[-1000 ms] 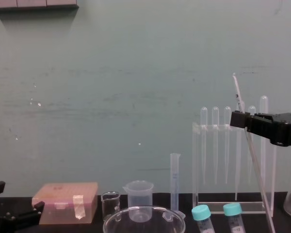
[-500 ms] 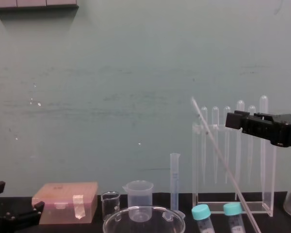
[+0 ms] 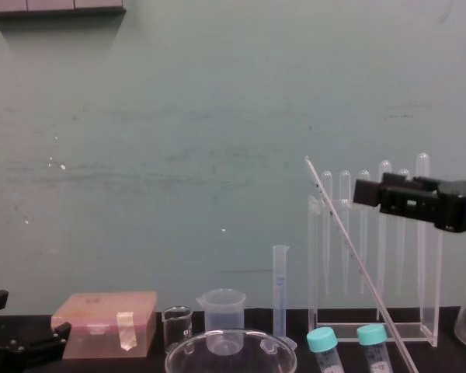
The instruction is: Hold the thermometer with one hand and immerse one end into the beaker, then reinsert it into the test tube rack.
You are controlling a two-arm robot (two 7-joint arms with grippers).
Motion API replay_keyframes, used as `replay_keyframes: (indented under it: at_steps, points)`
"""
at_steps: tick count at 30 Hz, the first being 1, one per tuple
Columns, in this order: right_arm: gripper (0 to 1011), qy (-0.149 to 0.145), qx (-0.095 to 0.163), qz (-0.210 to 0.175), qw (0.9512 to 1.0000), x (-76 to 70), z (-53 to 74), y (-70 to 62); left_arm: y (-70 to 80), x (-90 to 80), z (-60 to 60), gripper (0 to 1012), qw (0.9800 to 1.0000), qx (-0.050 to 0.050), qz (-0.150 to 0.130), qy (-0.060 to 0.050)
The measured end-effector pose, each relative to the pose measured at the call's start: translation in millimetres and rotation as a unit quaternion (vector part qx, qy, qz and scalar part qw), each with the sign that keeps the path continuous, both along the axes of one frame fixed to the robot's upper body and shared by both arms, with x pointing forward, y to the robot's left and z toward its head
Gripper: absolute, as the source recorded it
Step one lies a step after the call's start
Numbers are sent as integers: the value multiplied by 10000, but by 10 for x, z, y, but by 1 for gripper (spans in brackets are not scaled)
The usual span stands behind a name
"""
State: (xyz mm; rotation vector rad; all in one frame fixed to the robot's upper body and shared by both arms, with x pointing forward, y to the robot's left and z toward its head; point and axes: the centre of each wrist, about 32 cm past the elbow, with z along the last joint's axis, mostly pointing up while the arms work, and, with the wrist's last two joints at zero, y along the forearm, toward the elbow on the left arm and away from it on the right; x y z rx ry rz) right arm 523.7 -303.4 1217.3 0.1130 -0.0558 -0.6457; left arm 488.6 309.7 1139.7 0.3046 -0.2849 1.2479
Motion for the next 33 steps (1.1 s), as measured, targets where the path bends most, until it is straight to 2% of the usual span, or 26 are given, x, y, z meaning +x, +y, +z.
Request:
replay_keyframes:
  at_steps: [2, 3, 5, 6, 7, 8, 9, 10, 11, 12, 13, 16, 18, 22, 27, 33]
  points:
    - [804, -83, -13, -178, 9998, -5, -1, -7, 0, 0, 0, 1008, 10000, 0, 0, -1]
    - [818, -205, -83, -480, 9986, -13, -3, -21, 0, 0, 0, 1008, 10000, 0, 0, -1]
    - [909, -298, -215, -853, 9957, -29, -20, -32, 0, 0, 1, 1008, 10000, 0, 0, -1]
    - [941, -341, -373, -1238, 9910, -46, -39, -42, 0, 0, 0, 1008, 10000, 0, 0, -1]
    - [956, -336, -460, -1455, 9877, -57, -53, -46, 0, 0, 0, 1008, 10000, 0, 0, -1]
    - [970, -296, -620, -1749, 9822, -70, -75, -50, 0, 0, 0, 1008, 10000, 0, 0, -1]
    - [998, -196, -841, -2109, 9737, -93, -122, -48, 0, 0, 0, 1008, 10000, 0, 0, -1]
    - [998, -137, -968, -2269, 9690, -103, -151, -48, 0, 0, 0, 1008, 10000, 0, 0, -1]
    - [1002, -31, -1190, -2539, 9599, -123, -215, -47, 0, 0, 0, 1008, 10000, 0, 0, -1]
    - [1002, -31, -1190, -2539, 9599, -123, -215, -47, 0, 0, 0, 1008, 10000, 0, 0, -1]
    - [1002, 93, -1391, -2720, 9522, -149, -293, -43, 0, 0, 0, 1008, 10000, 0, 0, -1]
    - [1002, 275, -1641, -2904, 9423, -197, -430, -31, 0, 0, 0, 1008, 10000, 0, 0, -1]
    - [1002, 356, -1749, -2973, 9379, -224, -513, -24, 0, 0, 1, 1008, 10000, 0, 0, -1]
    - [1002, 460, -1834, -3048, 9335, -253, -598, -15, 0, 0, 0, 1008, 10000, 0, 0, -1]
    - [1002, 496, -1899, -3118, 9297, -256, -640, -18, 0, 0, 0, 1008, 10000, 0, 0, -1]
    - [1002, 498, -1913, -3131, 9289, -256, -645, -20, 0, 0, 0, 1008, 10000, 0, 0, -1]
